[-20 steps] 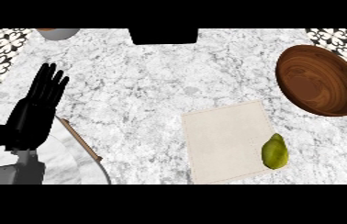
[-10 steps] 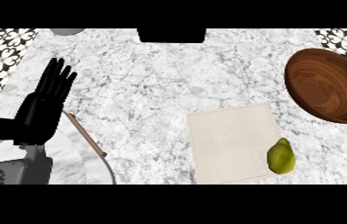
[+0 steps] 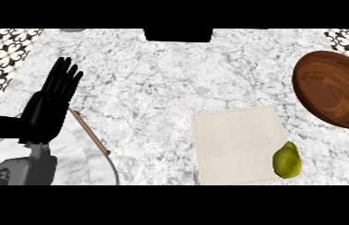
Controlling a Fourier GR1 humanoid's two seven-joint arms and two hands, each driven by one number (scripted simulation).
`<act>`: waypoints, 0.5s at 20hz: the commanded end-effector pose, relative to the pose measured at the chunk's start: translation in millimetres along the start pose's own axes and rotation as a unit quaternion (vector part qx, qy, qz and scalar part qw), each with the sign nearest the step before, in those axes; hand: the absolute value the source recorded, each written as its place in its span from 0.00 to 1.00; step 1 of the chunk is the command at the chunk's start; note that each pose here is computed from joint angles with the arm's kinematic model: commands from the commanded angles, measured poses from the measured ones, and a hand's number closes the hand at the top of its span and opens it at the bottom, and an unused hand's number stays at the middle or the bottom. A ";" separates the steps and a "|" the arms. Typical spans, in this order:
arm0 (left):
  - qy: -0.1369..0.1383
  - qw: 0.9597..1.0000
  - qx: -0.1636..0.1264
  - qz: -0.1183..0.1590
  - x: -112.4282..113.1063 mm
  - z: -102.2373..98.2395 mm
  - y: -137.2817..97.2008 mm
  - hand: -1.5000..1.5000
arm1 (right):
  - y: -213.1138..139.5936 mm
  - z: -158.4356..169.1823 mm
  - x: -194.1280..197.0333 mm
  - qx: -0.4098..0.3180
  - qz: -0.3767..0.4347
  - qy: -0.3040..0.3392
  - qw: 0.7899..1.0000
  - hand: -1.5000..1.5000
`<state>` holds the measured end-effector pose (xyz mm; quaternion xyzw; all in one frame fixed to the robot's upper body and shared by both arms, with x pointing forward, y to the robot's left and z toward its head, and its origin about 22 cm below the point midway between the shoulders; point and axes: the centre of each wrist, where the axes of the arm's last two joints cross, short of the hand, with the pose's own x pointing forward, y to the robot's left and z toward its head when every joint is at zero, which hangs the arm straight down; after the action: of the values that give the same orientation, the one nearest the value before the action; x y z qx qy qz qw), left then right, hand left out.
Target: Pick the cupcake from the placemat and place it in the bowl
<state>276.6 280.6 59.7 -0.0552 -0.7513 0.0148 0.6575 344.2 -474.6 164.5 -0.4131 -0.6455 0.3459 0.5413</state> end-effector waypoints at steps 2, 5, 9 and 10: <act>0.000 1.000 -0.007 0.000 3.6 -2.1 13.8 0.50 | 33.5 -22.8 -0.4 0.022 0.020 0.017 0.999 1.00; -0.004 1.000 -0.011 0.006 5.8 -10.8 -9.3 0.50 | 39.6 -25.3 -1.4 0.096 0.068 0.042 0.992 1.00; -0.009 1.000 -0.017 0.005 -1.9 -7.6 -13.3 0.50 | 59.9 -26.2 -8.1 0.118 -0.011 0.111 0.987 1.00; -0.003 1.000 -0.021 0.002 6.2 -10.5 -12.7 0.50 | 66.0 -17.5 -16.9 0.146 -0.021 0.108 0.983 0.00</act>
<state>284.4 274.7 67.5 -0.0672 -0.7542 0.0075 0.6531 373.4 -463.8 120.5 -0.3905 -0.5652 0.3710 0.6248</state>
